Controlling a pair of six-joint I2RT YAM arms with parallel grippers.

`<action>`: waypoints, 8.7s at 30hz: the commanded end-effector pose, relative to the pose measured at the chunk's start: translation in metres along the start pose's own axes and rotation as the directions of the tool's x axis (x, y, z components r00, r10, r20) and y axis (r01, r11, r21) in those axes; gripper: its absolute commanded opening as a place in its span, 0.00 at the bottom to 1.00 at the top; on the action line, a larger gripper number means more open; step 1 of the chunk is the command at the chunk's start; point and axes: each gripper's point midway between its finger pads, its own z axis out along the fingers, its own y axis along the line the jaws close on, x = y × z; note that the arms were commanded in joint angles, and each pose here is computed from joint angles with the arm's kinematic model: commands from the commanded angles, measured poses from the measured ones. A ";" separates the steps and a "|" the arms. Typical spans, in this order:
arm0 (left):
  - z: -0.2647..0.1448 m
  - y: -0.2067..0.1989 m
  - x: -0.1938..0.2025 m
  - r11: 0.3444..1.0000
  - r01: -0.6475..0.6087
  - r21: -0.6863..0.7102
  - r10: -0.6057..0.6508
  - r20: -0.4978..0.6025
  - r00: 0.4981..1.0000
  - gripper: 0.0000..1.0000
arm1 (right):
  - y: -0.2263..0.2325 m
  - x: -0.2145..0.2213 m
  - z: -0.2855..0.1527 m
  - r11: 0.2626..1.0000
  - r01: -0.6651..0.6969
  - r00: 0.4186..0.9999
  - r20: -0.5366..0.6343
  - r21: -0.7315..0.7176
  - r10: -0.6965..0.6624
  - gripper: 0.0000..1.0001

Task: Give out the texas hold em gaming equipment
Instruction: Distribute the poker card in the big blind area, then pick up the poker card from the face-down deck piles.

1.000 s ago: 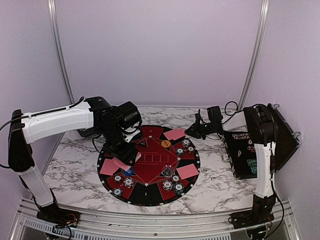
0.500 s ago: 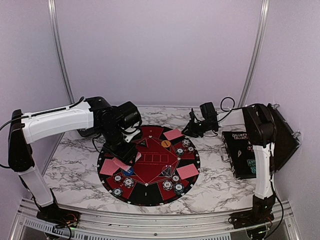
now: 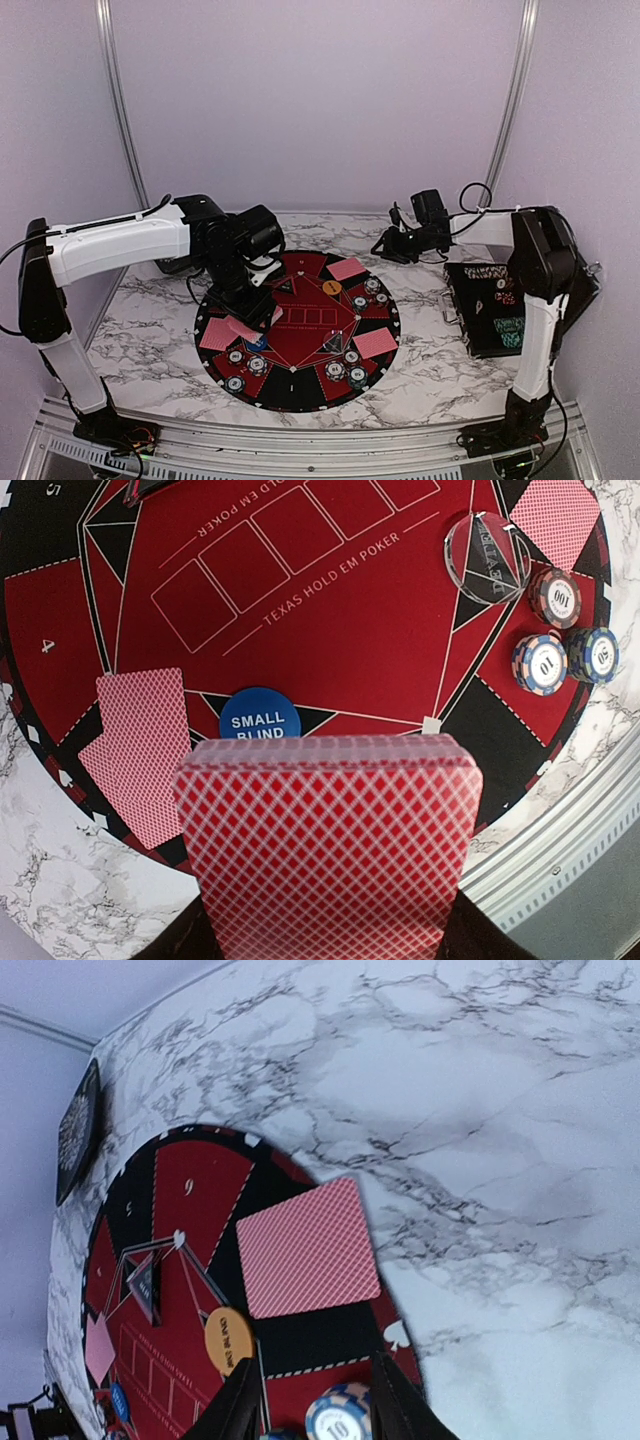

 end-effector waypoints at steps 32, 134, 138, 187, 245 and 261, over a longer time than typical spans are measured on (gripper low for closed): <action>-0.006 -0.009 -0.003 1.000 -0.016 0.007 0.016 0.002 1.000 0.53 | 0.264 0.168 -0.015 0.746 -0.079 0.956 -0.262 -0.661 -0.131 0.72; -0.008 -0.007 -0.003 1.000 -0.021 -0.001 0.021 0.010 1.000 0.53 | 0.271 0.215 0.021 0.741 -0.144 0.925 -0.356 -0.657 -0.136 0.60; -0.009 -0.007 -0.003 1.000 -0.021 0.000 0.021 0.012 1.000 0.53 | 0.261 0.209 0.023 0.766 -0.134 0.931 -0.345 -0.629 -0.120 0.58; -0.004 -0.006 -0.002 1.000 -0.024 -0.003 0.024 -0.002 1.000 0.53 | 0.267 0.166 -0.031 0.720 -0.120 0.967 -0.243 -0.684 -0.069 0.40; -0.004 -0.007 -0.002 1.000 -0.026 -0.003 0.026 -0.002 1.000 0.53 | 0.253 0.169 -0.029 0.705 -0.224 0.947 -0.321 -0.673 -0.005 0.00; -0.003 -0.006 -0.001 1.000 -0.029 -0.003 0.029 -0.005 1.000 0.53 | 0.238 0.152 -0.033 0.713 -0.228 0.956 -0.292 -0.663 0.034 0.00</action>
